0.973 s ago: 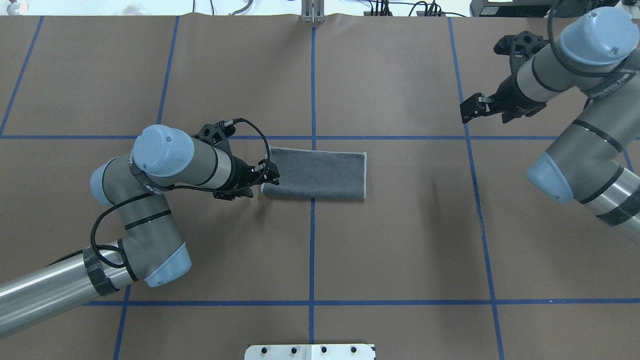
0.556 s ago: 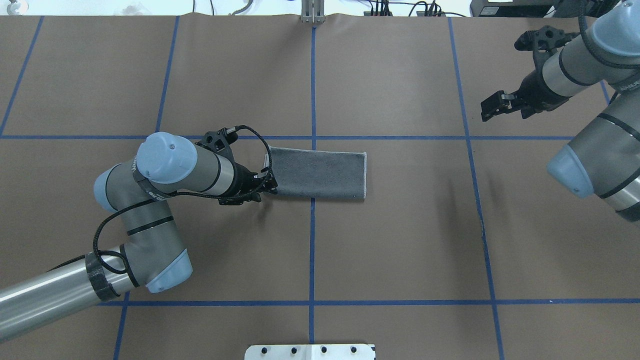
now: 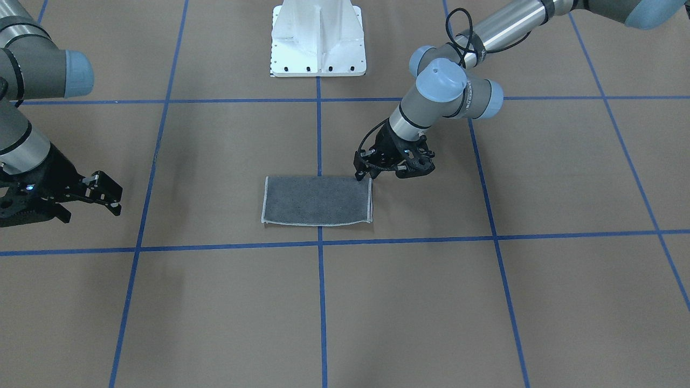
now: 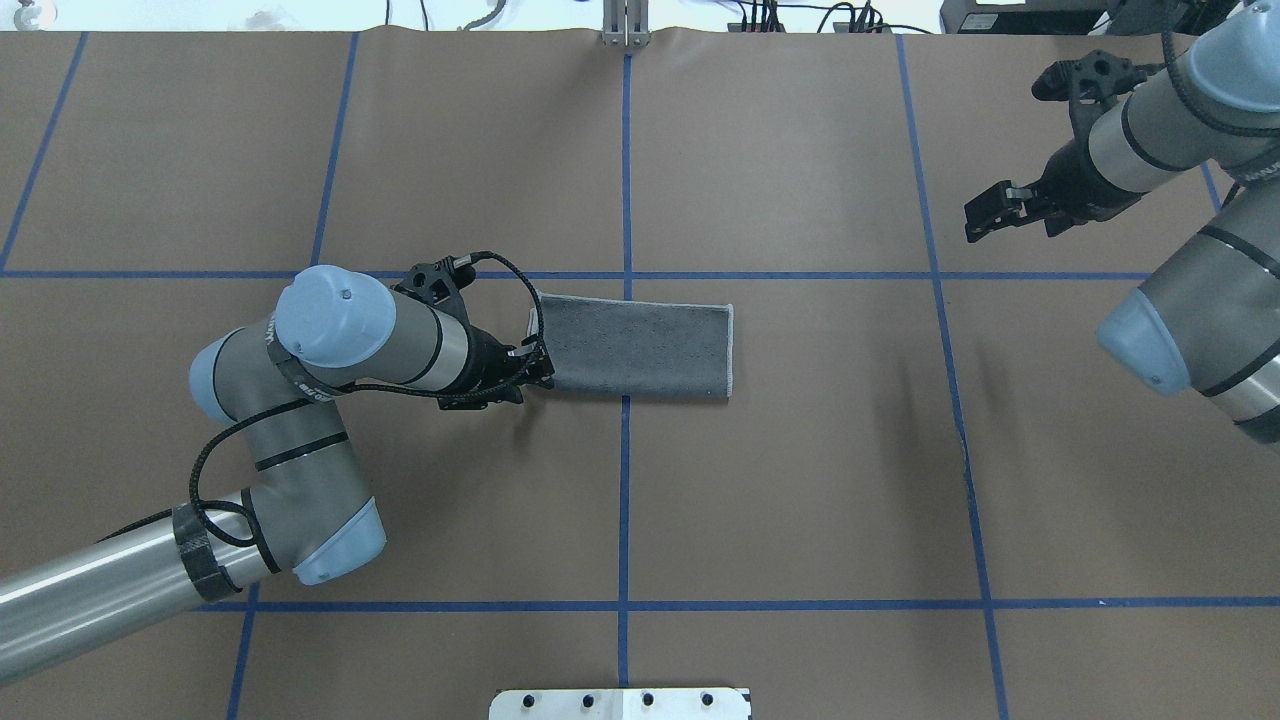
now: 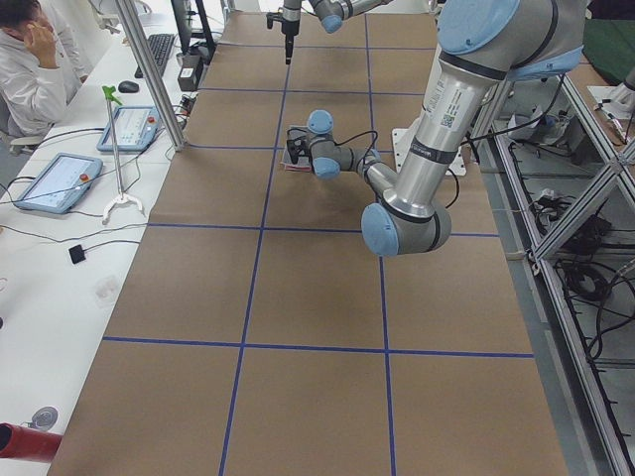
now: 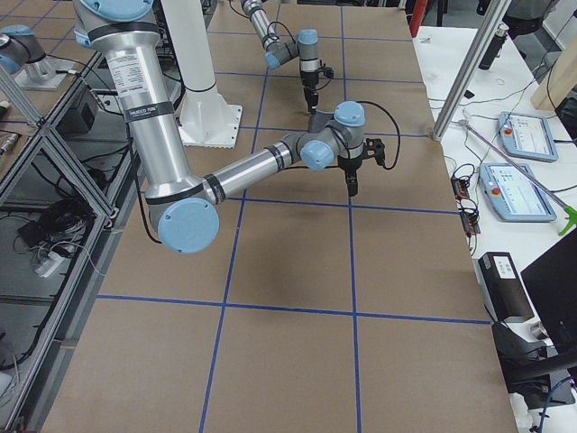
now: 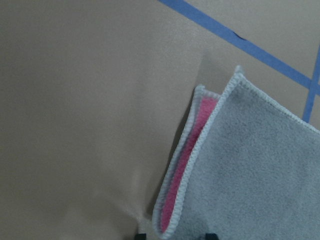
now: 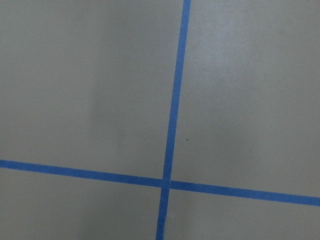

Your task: Fold towel twice with both arms

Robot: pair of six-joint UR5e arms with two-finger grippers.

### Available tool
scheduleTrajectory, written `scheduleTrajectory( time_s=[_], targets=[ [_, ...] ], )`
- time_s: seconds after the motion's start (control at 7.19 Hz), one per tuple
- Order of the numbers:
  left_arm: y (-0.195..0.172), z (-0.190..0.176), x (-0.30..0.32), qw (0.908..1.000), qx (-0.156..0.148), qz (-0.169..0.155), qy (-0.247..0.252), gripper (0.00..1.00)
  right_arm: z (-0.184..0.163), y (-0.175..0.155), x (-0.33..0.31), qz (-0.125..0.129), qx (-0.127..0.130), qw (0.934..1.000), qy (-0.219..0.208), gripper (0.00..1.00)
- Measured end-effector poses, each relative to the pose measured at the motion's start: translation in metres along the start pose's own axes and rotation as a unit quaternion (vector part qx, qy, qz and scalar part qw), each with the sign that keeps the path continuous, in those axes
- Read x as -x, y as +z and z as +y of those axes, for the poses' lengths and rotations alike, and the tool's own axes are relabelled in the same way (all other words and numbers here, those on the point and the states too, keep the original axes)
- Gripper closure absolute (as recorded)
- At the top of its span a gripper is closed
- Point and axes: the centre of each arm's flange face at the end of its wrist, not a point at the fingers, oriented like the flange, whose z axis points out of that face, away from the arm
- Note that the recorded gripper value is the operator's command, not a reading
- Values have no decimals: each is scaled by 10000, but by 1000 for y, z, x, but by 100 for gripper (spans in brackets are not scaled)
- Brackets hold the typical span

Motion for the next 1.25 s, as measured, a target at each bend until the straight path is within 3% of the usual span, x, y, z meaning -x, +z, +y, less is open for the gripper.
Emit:
scheduleTrajectory(
  time_s=[1.25],
  targets=[
    [-1, -10, 2, 10000, -66, -26, -3, 58, 0, 0, 0, 23, -28, 10000, -4, 0]
  ],
)
